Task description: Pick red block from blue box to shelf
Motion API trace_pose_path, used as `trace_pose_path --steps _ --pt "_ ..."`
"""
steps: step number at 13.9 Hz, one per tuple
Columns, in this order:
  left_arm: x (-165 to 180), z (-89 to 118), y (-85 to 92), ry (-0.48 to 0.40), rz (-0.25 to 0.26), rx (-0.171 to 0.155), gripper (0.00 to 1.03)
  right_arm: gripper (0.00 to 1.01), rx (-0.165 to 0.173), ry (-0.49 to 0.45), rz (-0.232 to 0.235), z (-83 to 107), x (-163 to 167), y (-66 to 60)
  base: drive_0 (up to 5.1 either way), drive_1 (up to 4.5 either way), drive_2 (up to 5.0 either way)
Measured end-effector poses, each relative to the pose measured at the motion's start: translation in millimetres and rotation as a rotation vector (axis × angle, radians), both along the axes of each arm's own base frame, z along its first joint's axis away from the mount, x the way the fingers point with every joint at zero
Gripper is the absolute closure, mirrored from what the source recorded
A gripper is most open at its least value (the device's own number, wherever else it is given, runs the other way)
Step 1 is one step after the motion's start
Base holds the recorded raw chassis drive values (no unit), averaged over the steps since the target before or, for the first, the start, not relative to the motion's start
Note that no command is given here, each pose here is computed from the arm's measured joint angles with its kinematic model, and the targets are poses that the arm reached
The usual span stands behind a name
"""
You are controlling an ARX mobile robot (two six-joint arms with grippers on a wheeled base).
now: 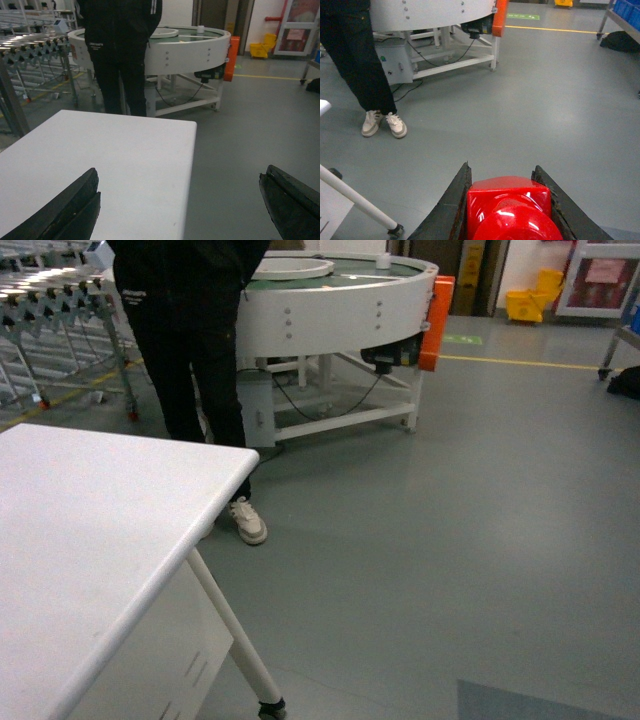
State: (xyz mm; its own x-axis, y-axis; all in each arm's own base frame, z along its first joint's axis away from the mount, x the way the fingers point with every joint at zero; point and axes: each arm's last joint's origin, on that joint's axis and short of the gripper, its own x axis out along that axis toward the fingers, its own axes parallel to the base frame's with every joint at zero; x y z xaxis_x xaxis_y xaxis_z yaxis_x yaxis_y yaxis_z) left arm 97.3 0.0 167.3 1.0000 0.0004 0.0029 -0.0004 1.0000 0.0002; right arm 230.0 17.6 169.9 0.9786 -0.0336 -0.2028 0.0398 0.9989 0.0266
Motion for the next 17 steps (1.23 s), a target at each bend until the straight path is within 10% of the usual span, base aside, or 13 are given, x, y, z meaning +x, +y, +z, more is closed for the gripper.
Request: trace_pose_path --steps 12,17 --pt "0.0 -0.1 -0.2 0.001 -0.003 0.000 0.05 0.73 -0.001 -0.001 -0.005 0.2 0.0 -0.4 -1.3 -1.29 -1.3" --pt "0.0 0.0 0.0 0.000 -0.001 0.000 0.05 0.73 0.000 -0.002 -0.002 0.8 -0.3 -0.1 0.0 4.30 -4.3"
